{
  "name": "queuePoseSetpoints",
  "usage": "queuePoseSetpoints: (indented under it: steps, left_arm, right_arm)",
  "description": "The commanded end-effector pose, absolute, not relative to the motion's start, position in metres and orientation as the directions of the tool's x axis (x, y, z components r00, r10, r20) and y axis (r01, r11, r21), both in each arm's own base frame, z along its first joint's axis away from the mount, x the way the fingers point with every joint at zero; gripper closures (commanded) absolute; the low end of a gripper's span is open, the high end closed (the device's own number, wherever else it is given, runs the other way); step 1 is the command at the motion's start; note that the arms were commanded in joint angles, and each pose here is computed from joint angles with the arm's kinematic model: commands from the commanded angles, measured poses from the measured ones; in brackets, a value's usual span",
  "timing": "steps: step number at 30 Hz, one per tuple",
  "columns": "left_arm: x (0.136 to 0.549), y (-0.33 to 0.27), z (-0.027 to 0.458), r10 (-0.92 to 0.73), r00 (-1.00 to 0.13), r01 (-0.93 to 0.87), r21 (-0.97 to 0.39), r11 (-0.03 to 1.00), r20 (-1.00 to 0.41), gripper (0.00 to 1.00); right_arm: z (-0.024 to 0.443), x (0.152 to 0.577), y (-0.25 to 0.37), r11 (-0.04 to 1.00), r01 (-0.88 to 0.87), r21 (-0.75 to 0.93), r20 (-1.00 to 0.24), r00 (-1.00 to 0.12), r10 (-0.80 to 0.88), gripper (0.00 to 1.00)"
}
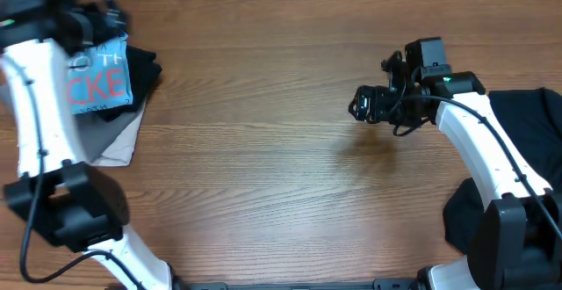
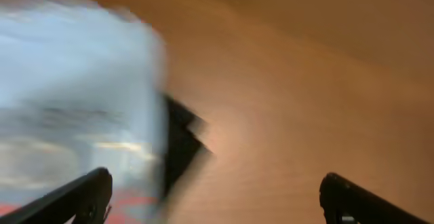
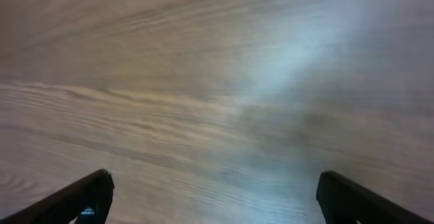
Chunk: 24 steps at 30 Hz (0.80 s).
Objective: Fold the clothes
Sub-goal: 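Release the bundle and pull the left gripper back from the stack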
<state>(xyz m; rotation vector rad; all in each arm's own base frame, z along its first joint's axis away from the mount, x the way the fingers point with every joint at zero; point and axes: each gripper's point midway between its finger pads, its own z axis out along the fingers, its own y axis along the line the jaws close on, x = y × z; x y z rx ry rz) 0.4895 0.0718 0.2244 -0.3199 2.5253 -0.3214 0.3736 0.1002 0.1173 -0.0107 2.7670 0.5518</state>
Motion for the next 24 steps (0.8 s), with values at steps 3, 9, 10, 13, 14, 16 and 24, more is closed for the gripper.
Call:
queuePoseSetpoints:
  steps: [3, 9, 10, 13, 14, 16, 24]
  left_arm:
    - [0.445, 0.010, 0.213, -0.128, -0.925, -0.062, -0.192, 0.979, -0.357, 0.00]
    - [0.388, -0.003, 0.210, -0.228, -0.963, -0.198, -0.199, 0.960, -0.143, 0.00]
    - [0.381, -0.005, 0.214, -0.226, -0.965, -0.197, -0.197, 0.960, -0.133, 0.00]
    - [0.365, -0.008, 0.232, -0.181, -0.971, -0.150, -0.190, 0.970, -0.158, 0.00]
    - [0.361, -0.009, 0.240, -0.170, -0.969, -0.136, -0.187, 0.973, -0.180, 0.00]
    - [0.351, -0.008, 0.257, -0.163, -0.958, -0.125, -0.167, 0.978, -0.237, 0.00]
    - [0.293, -0.006, 0.324, -0.154, -0.754, -0.080, -0.143, 0.986, -0.638, 0.00]
  right_arm:
    - [0.160, 0.396, 0.089, 0.943, -0.142, 0.301, -0.438, -0.899, 0.004, 0.00]
    - [0.196, 0.379, 0.055, 0.986, 0.022, 0.163, -0.391, -0.917, 0.085, 0.00]
    - [0.203, 0.375, 0.054, 0.985, 0.032, 0.167, -0.399, -0.912, 0.097, 0.00]
    - [0.225, 0.364, 0.053, 0.981, 0.054, 0.188, -0.438, -0.889, 0.133, 0.00]
    - [0.233, 0.360, 0.052, 0.979, 0.064, 0.195, -0.456, -0.877, 0.149, 0.00]
    - [0.248, 0.351, 0.048, 0.974, 0.092, 0.207, -0.495, -0.849, 0.185, 0.00]
    - [0.294, 0.286, 0.045, 0.972, 0.021, 0.234, -0.763, -0.616, 0.197, 0.00]
